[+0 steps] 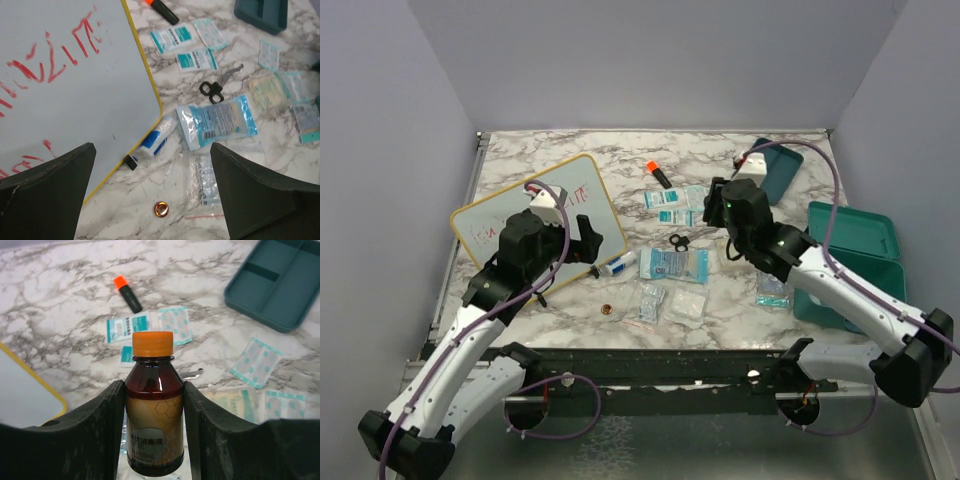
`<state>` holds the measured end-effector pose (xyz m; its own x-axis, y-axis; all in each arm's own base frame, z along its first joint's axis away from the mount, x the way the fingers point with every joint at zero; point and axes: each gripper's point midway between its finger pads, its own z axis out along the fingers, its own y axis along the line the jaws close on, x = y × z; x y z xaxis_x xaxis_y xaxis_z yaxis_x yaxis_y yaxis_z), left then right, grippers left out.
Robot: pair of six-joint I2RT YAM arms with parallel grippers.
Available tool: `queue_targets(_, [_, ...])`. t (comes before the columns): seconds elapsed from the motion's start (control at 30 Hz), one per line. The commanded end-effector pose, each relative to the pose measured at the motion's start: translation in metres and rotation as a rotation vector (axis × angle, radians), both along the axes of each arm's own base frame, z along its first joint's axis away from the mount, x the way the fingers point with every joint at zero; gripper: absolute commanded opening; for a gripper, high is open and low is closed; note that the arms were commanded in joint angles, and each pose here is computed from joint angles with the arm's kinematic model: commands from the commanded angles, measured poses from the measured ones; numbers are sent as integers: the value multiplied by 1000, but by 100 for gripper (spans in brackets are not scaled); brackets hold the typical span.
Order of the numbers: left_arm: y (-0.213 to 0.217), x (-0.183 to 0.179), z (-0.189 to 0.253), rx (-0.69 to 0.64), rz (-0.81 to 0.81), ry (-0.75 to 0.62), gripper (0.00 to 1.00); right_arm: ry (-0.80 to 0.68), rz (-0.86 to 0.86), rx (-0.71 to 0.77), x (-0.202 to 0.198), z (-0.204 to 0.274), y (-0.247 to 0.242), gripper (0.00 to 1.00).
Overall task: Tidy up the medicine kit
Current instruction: Place the pill bottle in the medicine box.
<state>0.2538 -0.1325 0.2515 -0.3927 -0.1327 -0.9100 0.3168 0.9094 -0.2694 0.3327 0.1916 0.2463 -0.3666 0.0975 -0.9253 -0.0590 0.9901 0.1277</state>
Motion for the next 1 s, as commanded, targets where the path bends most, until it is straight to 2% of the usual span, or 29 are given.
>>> queue_targets(0.0, [-20,-7,-22,28,-141,41,99,-23,-178,9,-5,18,-57,25])
queue_targets(0.17, [-10,-6,-17,37,-94,-1,99,-34,-346,-46,-18,30,-114,24])
queue_targets(0.5, [-6,-10,-7,20,-70,-45,99,-113,-665,-1,-75,51,-196,18])
queue_targets(0.63, [-5,-11,-5,31,-59,-54,99,-105,-733,-41,-91,49,-214,16])
queue_targets(0.97, [-8,-23,6,16,-83,-99,99,-1,-857,-54,-120,7,-232,15])
